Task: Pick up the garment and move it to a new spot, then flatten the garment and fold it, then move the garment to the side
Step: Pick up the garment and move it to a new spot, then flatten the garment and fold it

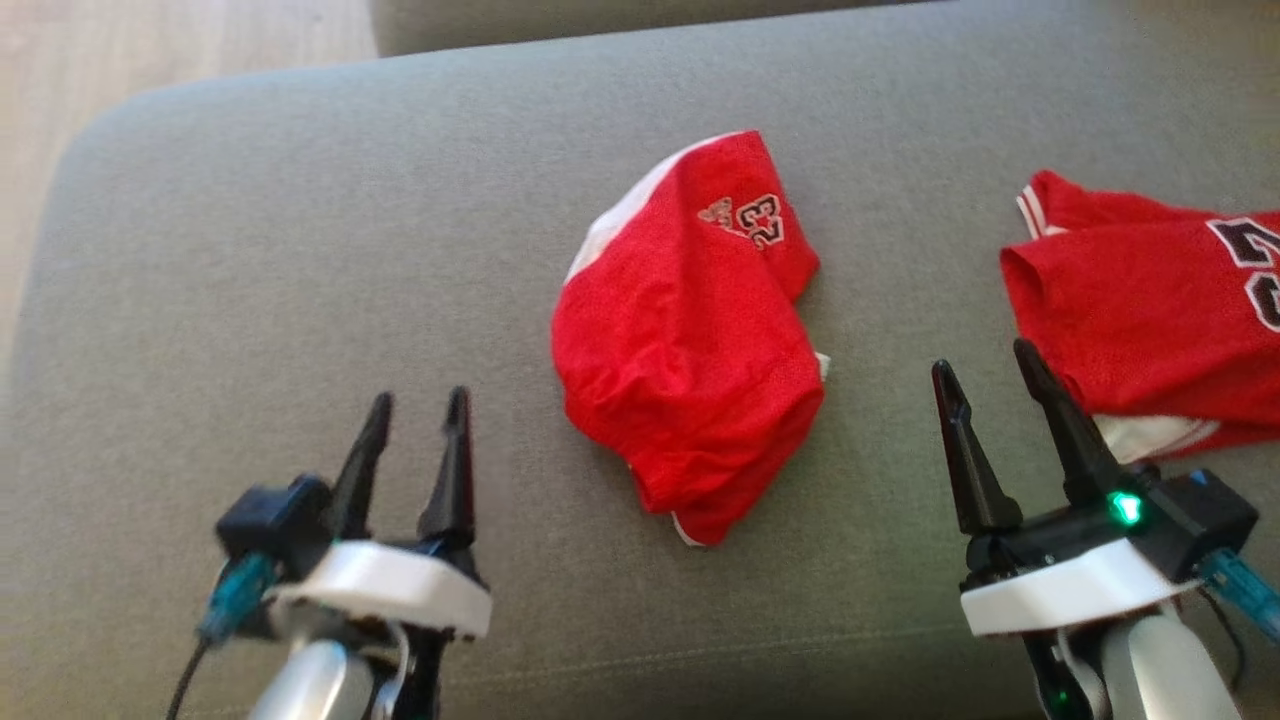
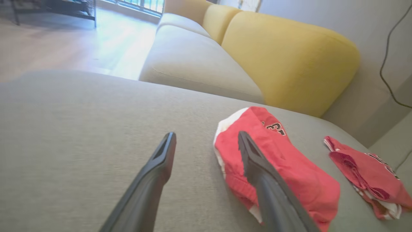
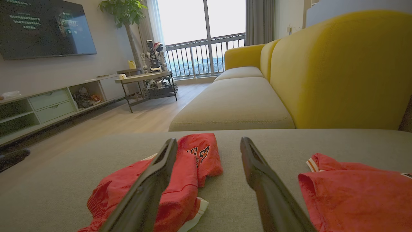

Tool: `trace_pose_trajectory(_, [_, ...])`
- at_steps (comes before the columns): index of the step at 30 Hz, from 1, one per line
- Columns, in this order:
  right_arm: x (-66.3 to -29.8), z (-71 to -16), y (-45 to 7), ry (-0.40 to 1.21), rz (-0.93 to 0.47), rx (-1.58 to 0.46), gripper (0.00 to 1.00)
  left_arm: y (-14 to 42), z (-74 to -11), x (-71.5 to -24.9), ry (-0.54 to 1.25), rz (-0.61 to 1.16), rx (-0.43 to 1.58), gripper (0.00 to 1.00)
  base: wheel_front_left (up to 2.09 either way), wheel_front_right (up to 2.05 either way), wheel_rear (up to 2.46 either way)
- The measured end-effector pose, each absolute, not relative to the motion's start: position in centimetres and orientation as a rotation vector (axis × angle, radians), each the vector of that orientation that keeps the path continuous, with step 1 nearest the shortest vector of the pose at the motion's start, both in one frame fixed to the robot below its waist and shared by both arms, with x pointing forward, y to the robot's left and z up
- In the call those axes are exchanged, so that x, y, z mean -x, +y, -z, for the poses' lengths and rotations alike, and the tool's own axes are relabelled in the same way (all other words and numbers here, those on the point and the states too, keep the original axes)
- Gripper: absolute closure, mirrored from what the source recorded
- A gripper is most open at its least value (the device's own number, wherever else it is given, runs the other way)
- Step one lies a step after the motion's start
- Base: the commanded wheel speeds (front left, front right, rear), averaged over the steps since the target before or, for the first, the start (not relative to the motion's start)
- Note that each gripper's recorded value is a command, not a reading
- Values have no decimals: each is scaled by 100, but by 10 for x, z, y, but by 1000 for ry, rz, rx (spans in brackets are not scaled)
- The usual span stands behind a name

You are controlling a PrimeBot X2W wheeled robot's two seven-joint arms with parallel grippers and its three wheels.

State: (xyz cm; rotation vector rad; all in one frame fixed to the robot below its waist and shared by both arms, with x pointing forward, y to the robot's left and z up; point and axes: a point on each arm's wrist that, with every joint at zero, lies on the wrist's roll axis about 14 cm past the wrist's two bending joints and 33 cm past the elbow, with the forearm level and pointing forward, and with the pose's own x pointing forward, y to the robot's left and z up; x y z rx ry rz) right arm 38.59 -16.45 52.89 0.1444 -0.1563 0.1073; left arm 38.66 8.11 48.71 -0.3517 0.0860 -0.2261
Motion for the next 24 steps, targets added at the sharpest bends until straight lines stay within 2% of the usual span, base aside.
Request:
trace_pose_trajectory(4, [-383, -528, -154, -150, -137, -153, 0, 122, -499, -364, 5, 79, 247, 0, 0, 0, 0])
trace_pose_trajectory(9, [-376, -526, -145, -141, -164, -165, 0, 139, -515, -341, -82, 16, 62, 0, 0, 0, 0])
trace_pose_trajectory(15, [-366, -523, -141, -129, -177, -164, 0, 154, -500, -308, -30, -73, 94, 0, 0, 0, 0])
trace_pose_trajectory(24, [-358, -519, -134, -116, -198, -144, 0, 165, -508, -304, -69, -81, 99, 0, 0, 0, 0])
